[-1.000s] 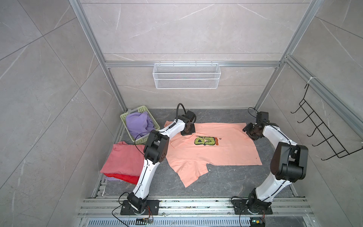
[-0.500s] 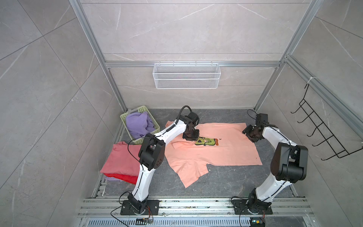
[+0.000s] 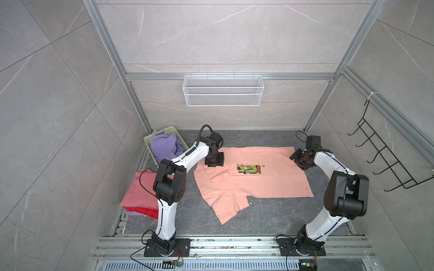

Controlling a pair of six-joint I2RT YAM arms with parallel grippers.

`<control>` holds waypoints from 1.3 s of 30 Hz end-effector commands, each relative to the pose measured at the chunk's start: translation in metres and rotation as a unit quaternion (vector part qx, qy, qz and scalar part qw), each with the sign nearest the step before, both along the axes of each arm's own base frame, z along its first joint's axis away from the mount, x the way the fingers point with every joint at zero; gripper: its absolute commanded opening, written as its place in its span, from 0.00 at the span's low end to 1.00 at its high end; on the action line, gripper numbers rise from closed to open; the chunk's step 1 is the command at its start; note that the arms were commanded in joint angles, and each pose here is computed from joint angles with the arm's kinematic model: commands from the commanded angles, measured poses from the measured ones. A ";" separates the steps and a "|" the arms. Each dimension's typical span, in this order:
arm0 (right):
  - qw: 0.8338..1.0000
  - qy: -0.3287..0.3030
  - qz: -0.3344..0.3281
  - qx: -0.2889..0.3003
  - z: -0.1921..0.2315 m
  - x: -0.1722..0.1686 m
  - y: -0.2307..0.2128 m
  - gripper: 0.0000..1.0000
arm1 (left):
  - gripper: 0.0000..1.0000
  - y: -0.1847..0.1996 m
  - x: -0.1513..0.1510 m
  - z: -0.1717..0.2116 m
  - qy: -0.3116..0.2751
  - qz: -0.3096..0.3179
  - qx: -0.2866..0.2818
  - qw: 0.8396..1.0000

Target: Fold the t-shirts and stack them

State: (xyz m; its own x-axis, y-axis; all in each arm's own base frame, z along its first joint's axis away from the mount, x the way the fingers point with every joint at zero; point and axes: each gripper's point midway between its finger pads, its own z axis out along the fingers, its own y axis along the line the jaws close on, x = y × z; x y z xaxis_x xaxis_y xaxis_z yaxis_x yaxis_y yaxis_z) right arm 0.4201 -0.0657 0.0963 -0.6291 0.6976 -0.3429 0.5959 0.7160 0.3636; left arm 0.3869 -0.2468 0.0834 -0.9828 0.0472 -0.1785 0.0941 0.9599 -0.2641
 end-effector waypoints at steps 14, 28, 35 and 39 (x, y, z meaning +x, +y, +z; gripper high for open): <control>0.998 0.032 -0.027 0.046 -0.056 0.012 0.010 0.57 | 0.51 0.030 0.021 -0.050 -0.005 0.151 0.003 0.988; 0.997 0.050 -0.040 0.035 -0.094 0.090 -0.012 0.56 | 0.51 0.072 0.082 -0.083 -0.002 0.197 0.023 0.980; 0.998 0.010 -0.028 0.047 -0.071 0.134 -0.013 0.55 | 0.51 0.082 0.131 -0.062 -0.045 0.179 0.024 0.983; 0.999 -0.018 -0.014 0.037 -0.040 0.134 -0.012 0.55 | 0.52 0.090 0.129 -0.034 -0.070 0.189 0.026 0.979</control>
State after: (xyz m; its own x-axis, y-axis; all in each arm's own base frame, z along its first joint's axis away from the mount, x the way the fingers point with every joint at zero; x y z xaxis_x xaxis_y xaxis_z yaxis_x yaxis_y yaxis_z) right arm 0.5602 -0.0798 0.0351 -0.5850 0.7520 -0.3037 0.6147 0.6554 0.4388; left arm 0.5278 -0.1733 0.0348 -0.8928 -0.3304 -0.3060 -0.2421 0.9251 -0.2926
